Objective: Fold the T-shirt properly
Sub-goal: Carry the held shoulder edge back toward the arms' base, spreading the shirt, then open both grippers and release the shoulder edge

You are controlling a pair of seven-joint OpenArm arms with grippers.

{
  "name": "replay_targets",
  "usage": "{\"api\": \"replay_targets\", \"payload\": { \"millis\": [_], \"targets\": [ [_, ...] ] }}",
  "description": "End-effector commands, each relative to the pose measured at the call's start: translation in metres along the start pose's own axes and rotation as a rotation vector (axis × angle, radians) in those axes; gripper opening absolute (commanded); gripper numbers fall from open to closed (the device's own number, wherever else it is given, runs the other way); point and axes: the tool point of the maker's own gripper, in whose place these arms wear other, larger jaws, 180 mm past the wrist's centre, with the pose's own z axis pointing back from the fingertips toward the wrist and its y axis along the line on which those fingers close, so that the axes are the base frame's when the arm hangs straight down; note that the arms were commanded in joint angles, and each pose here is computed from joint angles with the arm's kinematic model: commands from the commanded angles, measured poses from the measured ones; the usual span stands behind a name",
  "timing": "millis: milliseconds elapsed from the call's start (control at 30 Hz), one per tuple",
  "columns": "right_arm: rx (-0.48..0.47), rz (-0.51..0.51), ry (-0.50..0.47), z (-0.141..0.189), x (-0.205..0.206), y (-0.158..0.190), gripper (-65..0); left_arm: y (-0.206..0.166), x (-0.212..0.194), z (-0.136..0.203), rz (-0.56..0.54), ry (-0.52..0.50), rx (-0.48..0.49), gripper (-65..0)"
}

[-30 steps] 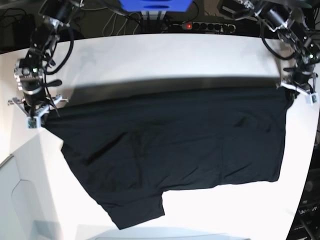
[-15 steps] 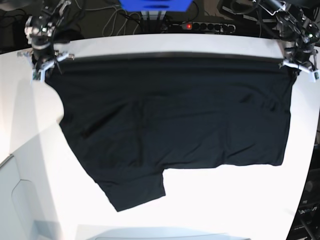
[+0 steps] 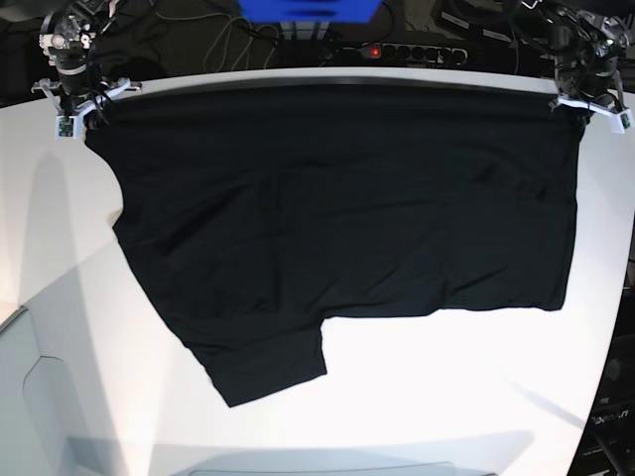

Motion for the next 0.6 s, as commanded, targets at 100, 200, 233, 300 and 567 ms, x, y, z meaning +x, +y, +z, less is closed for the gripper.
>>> {"api": "replay_targets", "payload": {
  "millis": [100,200,233,300,567],
  "targets": [
    [-0.019,0.03,0.037,0.003,-0.007,-0.007,-65.0,0.0,0.023,0.013,-0.03,-0.084,0.015,-64.9],
    [-0.016,0.023,0.038,0.004,-0.008,-0.005,-65.0,-0.004,0.025,0.013,-0.033,-0.091,0.013,-64.7],
    [-0.017,0.024,0.037,0.004,-0.007,-0.005,-65.0,-0.004,0.025,0.013,-0.035,-0.092,0.013,-64.6],
    [-0.02,0.021,0.041,0.004,-0.009,-0.006,-65.0,-0.004,0.024,0.012,-0.034,-0.089,0.014,-64.6],
    [-0.017,0.024,0.038,0.004,-0.008,-0.004,-65.0,-0.001,0.021,0.014,-0.032,-0.081,0.02,-63.7]
  ]
}}
